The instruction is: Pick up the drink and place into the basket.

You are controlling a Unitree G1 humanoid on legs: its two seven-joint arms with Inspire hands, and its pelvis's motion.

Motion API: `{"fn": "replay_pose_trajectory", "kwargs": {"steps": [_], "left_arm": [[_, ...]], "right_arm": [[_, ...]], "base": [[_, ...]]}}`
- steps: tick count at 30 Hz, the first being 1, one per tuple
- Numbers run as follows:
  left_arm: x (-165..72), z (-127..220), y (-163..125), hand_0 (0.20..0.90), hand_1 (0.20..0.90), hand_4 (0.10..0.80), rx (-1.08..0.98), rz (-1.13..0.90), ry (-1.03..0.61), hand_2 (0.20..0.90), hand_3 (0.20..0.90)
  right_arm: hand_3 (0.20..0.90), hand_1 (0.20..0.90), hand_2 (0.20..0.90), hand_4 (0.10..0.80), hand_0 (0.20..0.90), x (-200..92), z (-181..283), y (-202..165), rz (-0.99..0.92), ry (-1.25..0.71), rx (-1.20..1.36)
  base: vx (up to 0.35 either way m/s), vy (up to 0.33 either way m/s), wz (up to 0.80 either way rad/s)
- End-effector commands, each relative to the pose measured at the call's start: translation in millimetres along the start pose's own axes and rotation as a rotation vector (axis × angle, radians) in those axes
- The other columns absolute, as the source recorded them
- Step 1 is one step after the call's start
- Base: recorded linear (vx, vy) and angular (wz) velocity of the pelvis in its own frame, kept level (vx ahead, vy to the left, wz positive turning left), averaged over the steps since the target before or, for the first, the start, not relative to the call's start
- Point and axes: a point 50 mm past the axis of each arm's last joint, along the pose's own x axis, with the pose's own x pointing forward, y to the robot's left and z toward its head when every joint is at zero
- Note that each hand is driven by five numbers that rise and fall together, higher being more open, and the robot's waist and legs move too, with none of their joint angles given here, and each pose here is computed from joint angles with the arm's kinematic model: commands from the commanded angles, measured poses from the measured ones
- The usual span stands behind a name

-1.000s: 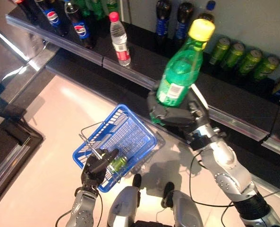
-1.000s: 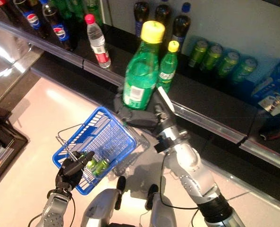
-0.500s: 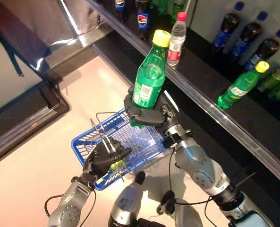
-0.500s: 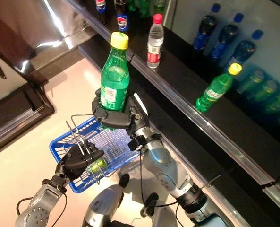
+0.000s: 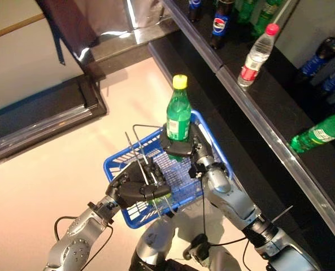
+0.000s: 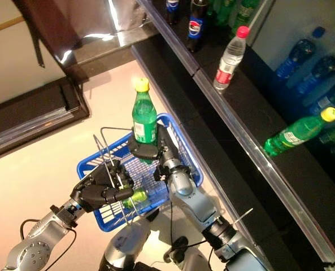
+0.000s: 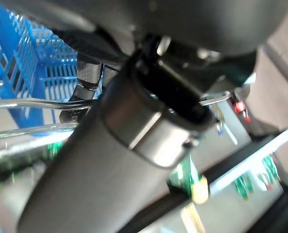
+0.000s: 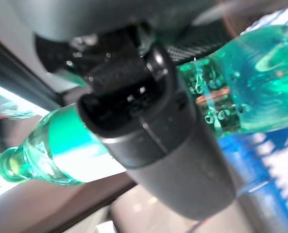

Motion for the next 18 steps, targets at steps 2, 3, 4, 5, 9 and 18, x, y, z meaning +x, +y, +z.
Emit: {"fn": "replay_pose_trajectory", "kwargs": {"steps": [2,3,4,5,9,18], "left_arm": [[15,71,-79,0.3,0.3,0.1,0.098,-0.619,-0.421,0.3,0.2],[15,71,-79,0.3,0.3,0.1,0.098,-0.619,-0.421,0.3,0.2],[14,77,-81,0.3,0.3,0.1,0.133,-0.639,-0.444,0.3,0.2],[13,80,-82,0.3,0.3,0.1,0.151,-0.637,-0.455,0.3,0.2],[8,92,-81,0.3,0.3,0.1,0.218,-0.649,-0.496,0.3,0.2],[10,105,-94,0.3,0.3,0.1,0.299,-0.778,-0.521,0.3,0.2]], "right_arm": [[0.2,0.3,0.3,0.1,0.3,7,35,46,0.089,-0.232,-0.034],[0.2,0.3,0.3,0.1,0.3,7,36,46,0.089,-0.232,-0.034],[0.2,0.3,0.3,0.1,0.3,9,24,43,0.075,-0.198,-0.069],[0.2,0.3,0.3,0.1,0.3,10,18,42,0.067,-0.176,-0.092],[0.2,0.3,0.3,0.1,0.3,7,-16,33,0.05,-0.049,-0.191],[0.2,0.3,0.3,0.1,0.3,-9,-98,-11,-0.072,0.311,-0.287]], "base": [[0.076,-0.062,0.22],[0.085,-0.059,0.15],[0.04,-0.008,0.06],[0.044,-0.008,0.02],[0.019,0.0,0.0],[-0.024,-0.011,0.01]]}}
